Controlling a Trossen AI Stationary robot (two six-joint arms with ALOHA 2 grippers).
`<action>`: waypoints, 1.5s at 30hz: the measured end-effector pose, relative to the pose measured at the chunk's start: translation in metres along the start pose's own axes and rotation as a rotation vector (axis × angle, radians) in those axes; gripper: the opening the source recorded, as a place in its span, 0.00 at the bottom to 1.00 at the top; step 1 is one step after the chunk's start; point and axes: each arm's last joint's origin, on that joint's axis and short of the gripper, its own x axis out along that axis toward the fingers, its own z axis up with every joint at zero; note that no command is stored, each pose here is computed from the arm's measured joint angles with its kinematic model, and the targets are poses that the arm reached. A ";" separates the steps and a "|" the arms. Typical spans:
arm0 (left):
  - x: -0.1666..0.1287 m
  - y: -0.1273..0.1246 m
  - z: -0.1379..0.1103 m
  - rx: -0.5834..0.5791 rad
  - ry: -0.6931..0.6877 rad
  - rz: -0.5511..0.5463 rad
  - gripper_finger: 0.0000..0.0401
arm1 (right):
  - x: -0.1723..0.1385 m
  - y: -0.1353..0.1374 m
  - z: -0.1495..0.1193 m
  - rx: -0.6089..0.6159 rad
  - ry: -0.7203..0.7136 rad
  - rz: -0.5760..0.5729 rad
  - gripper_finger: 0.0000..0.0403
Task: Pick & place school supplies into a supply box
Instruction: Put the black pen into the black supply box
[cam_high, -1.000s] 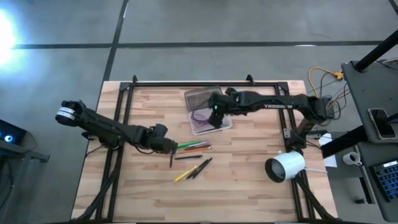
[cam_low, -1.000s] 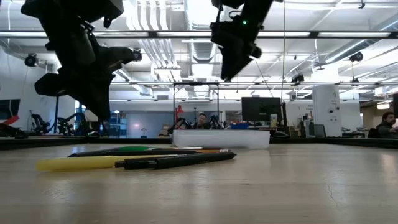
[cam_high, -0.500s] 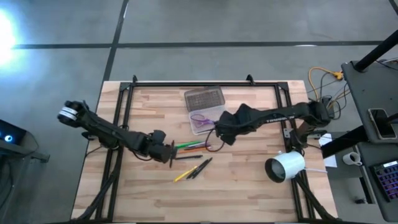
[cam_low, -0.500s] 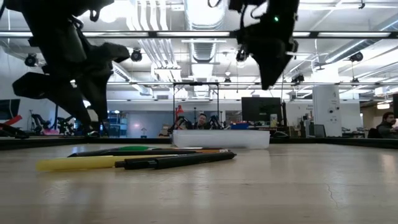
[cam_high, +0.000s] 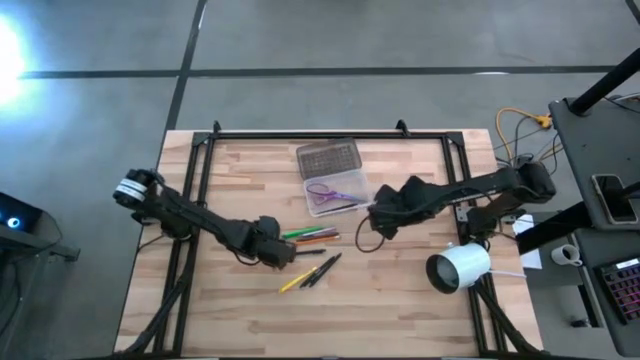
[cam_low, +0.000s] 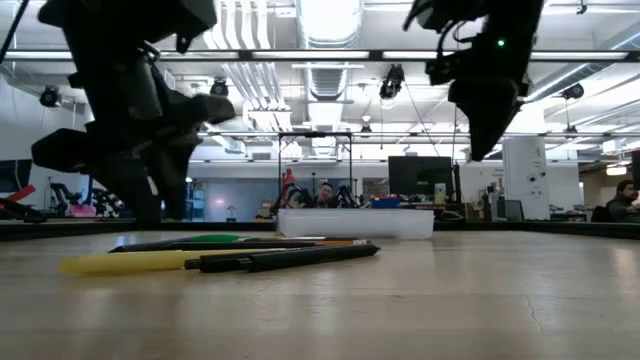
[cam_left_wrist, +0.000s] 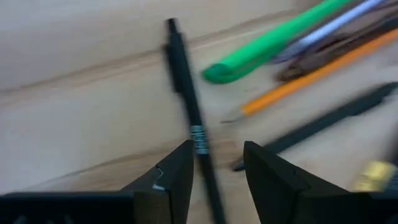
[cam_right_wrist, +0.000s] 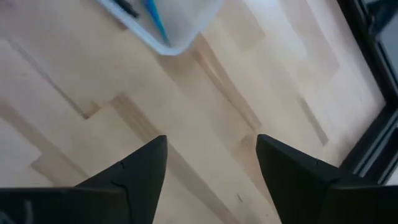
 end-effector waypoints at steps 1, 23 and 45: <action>0.003 -0.002 -0.001 0.018 -0.002 0.049 0.30 | -0.001 -0.003 -0.003 0.026 -0.008 0.008 0.59; 0.030 0.003 0.002 0.041 0.038 0.149 0.20 | -0.009 -0.023 -0.018 0.209 -0.092 0.095 0.58; -0.053 -0.059 0.079 0.813 -0.196 -0.124 0.03 | -0.049 -0.012 -0.044 0.042 -0.293 0.187 0.55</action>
